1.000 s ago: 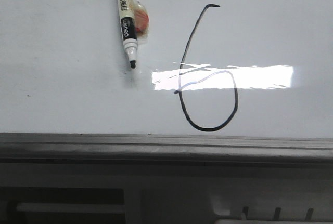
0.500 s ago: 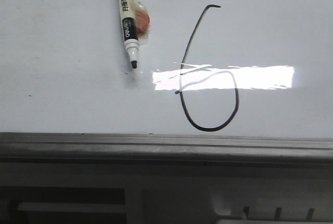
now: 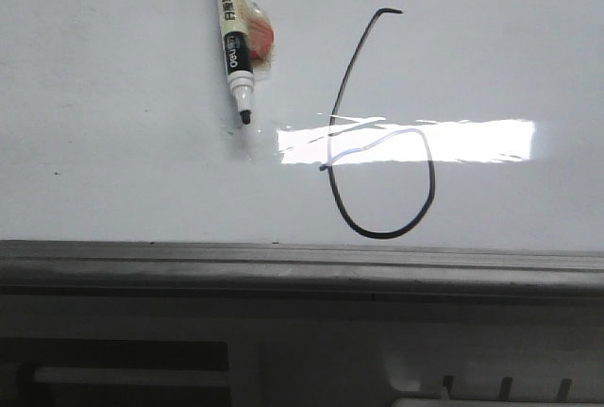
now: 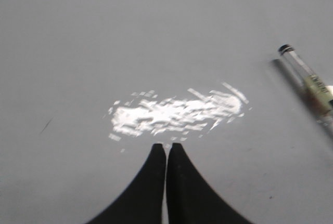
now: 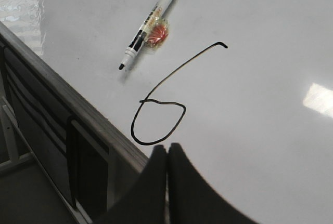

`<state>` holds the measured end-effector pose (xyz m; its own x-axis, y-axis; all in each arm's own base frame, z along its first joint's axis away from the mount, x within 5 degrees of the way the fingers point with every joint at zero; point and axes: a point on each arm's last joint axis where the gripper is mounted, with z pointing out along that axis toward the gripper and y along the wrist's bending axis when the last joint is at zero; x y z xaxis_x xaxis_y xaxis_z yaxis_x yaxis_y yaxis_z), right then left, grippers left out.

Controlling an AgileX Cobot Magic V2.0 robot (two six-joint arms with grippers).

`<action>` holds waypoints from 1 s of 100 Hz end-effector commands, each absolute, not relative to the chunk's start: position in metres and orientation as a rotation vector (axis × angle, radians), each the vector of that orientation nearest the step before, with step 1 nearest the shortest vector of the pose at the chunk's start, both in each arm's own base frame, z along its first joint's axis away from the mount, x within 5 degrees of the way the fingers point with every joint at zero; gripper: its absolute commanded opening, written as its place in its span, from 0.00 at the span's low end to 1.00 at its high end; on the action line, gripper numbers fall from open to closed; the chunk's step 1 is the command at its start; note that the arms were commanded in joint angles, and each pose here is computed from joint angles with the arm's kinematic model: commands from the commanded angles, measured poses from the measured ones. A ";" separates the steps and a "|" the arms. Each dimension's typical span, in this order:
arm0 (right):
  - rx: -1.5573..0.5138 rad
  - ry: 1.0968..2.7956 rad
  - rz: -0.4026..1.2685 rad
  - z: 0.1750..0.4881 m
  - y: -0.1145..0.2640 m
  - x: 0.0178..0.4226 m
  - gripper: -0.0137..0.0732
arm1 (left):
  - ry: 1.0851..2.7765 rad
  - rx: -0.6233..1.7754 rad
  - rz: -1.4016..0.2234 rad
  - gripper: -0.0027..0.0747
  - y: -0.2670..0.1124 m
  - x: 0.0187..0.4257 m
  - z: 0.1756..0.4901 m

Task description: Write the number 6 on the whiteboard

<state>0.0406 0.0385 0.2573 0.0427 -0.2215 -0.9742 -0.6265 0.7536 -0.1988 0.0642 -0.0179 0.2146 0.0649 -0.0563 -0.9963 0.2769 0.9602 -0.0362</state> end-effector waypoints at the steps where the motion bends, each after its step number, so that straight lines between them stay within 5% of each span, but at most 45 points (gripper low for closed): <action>1: -0.657 1.471 0.343 0.271 0.036 0.042 0.10 | 1.495 0.093 -0.253 0.01 -0.014 0.063 0.212; 38: -0.657 1.471 0.343 0.271 0.036 0.042 0.10 | 1.800 0.091 -0.216 0.01 -0.012 0.053 0.172; 100: -0.657 1.471 0.343 0.271 0.036 0.042 0.10 | 1.802 0.080 -0.235 0.01 -0.012 0.052 0.172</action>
<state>0.0406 0.0385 0.2571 0.0412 -0.2205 -0.9745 -0.6267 0.7539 -0.1971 0.0520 -0.0122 0.1817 -0.2594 -0.0391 -0.9650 0.1833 0.9790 -0.0889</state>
